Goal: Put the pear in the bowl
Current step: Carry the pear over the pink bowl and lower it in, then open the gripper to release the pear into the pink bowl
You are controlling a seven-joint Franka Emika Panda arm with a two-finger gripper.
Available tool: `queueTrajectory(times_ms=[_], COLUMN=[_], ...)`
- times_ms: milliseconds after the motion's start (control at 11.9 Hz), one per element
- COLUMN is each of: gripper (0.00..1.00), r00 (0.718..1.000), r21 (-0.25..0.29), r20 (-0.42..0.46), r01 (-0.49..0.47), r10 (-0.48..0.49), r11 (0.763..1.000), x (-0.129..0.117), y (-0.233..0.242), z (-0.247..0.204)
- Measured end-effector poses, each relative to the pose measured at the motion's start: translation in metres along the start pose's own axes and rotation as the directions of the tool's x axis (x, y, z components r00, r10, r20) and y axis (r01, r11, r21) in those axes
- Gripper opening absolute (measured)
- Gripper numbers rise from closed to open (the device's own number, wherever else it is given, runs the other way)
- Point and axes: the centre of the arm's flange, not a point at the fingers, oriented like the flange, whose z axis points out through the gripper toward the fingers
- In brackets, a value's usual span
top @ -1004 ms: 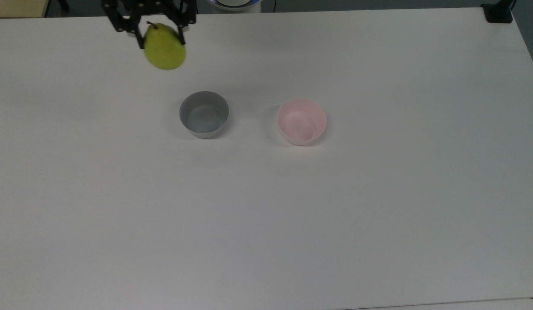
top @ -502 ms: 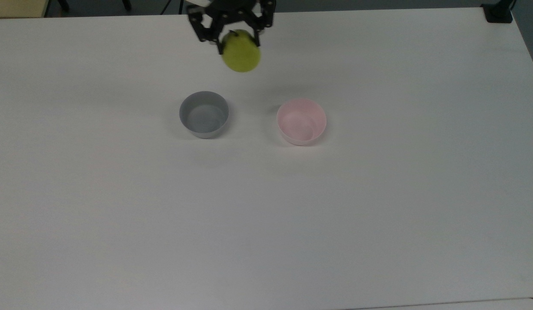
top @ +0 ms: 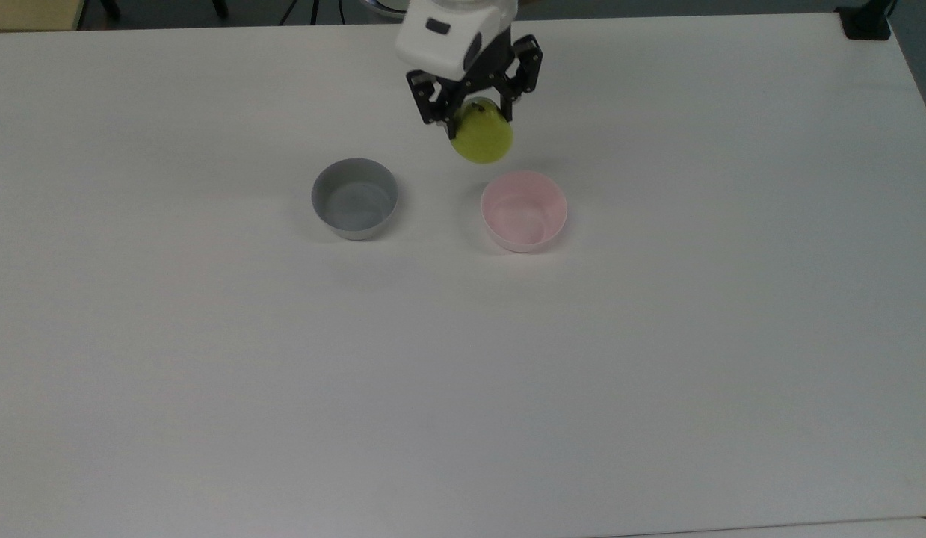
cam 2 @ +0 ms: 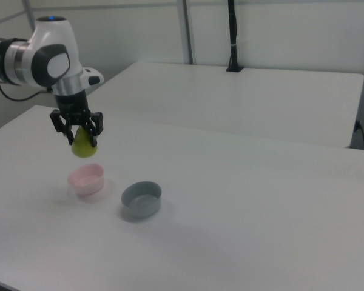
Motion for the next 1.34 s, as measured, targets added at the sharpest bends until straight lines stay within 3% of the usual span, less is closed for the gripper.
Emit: queueTrajectory(times_ms=[418,1088,1339], gripper=[0.69,0.69,0.85], r00=[1.0,0.998,0.995], r21=[-0.011,-0.026,-0.027], r20=[0.0,0.006,0.003], r01=[-0.028,-0.057,-0.098], r10=[0.028,0.057,0.099], r11=[1.0,0.998,0.995], x=[0.026,0.041,0.042], y=[-0.036,-0.045,-0.042], z=[0.077,0.131,0.131])
